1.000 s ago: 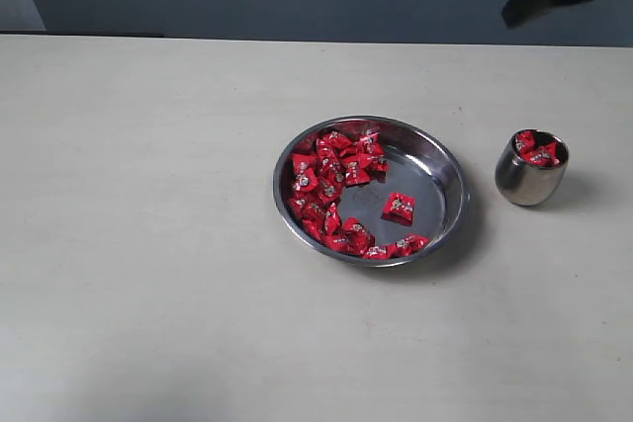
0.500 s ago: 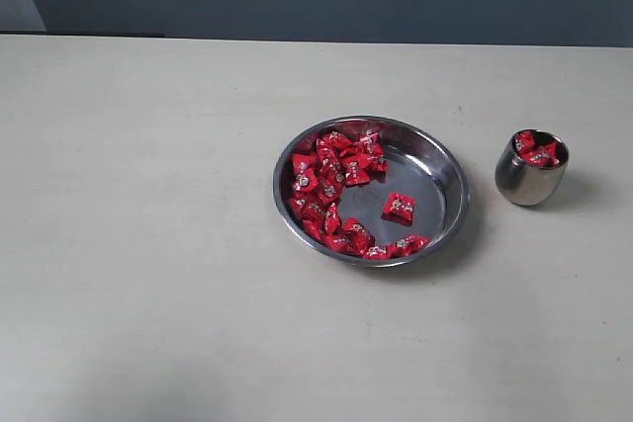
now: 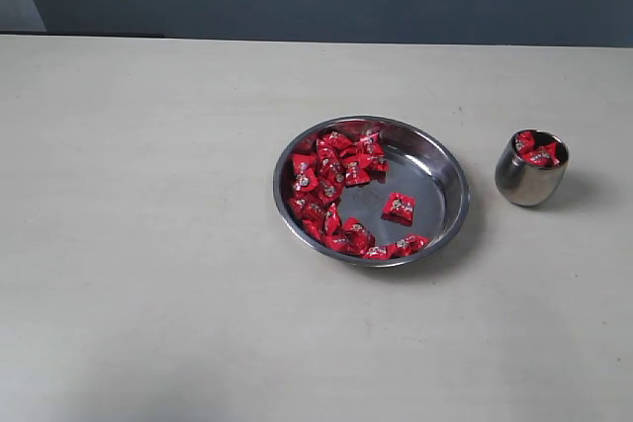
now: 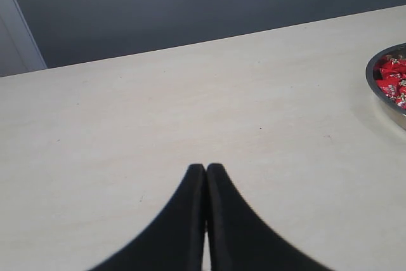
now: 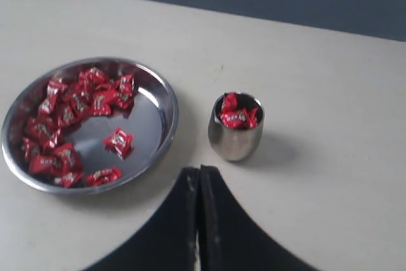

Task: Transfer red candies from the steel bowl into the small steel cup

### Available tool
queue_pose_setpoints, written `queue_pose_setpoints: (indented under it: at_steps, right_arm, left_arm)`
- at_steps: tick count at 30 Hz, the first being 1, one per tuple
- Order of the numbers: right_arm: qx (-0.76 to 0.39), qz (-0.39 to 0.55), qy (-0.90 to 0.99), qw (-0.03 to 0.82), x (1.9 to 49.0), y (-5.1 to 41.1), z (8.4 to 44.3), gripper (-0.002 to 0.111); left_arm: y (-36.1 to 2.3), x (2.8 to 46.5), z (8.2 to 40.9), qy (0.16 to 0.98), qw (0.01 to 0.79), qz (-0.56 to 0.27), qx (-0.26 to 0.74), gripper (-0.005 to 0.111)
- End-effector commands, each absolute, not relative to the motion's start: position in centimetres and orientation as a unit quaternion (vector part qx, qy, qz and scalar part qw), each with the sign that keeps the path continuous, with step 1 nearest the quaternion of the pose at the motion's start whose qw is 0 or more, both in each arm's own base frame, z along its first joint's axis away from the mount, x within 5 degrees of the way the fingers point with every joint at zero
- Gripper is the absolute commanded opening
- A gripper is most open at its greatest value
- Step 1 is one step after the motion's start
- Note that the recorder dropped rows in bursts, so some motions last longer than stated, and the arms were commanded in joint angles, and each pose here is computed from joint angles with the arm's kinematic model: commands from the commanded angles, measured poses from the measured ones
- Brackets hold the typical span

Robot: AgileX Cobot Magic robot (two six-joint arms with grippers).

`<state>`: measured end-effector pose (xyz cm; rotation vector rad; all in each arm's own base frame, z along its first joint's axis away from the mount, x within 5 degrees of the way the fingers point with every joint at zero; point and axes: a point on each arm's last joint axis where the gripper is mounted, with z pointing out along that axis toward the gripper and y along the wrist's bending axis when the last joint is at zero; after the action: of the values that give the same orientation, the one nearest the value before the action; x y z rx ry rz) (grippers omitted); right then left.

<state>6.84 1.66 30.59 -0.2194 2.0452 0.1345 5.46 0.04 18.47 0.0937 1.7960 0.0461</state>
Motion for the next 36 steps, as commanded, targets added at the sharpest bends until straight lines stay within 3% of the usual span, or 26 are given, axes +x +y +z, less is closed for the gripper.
queue_pose_setpoints:
  at_steps: [1, 9, 15, 24, 36]
  right_arm:
    - [-0.071, 0.06, 0.835, 0.542, 6.8, 1.5, 31.0, -0.001]
    - [-0.056, 0.058, 0.813, 0.577, 7.6, 1.4, 27.7, -0.001]
    - [-0.02, 0.044, 0.771, 0.635, 6.6, 0.8, 25.4, -0.001]
    - [0.058, 0.0, 0.755, 0.653, 4.8, -0.1, 23.1, -0.001]
    - [0.152, -0.068, 0.779, 0.604, 4.7, -1.2, 20.5, -0.001]
  left_arm:
    - [0.0, 5.4, 18.6, 0.779, 0.626, 0.015, 0.043, 0.0]
    - [0.0, 5.4, 18.6, 0.779, 0.626, 0.015, 0.043, 0.0]
    - [0.0, 5.4, 18.6, 0.779, 0.626, 0.015, 0.043, 0.0]
    - [0.0, 5.4, 18.6, 0.779, 0.626, 0.015, 0.043, 0.0]
    - [0.0, 5.4, 18.6, 0.779, 0.626, 0.015, 0.043, 0.0]
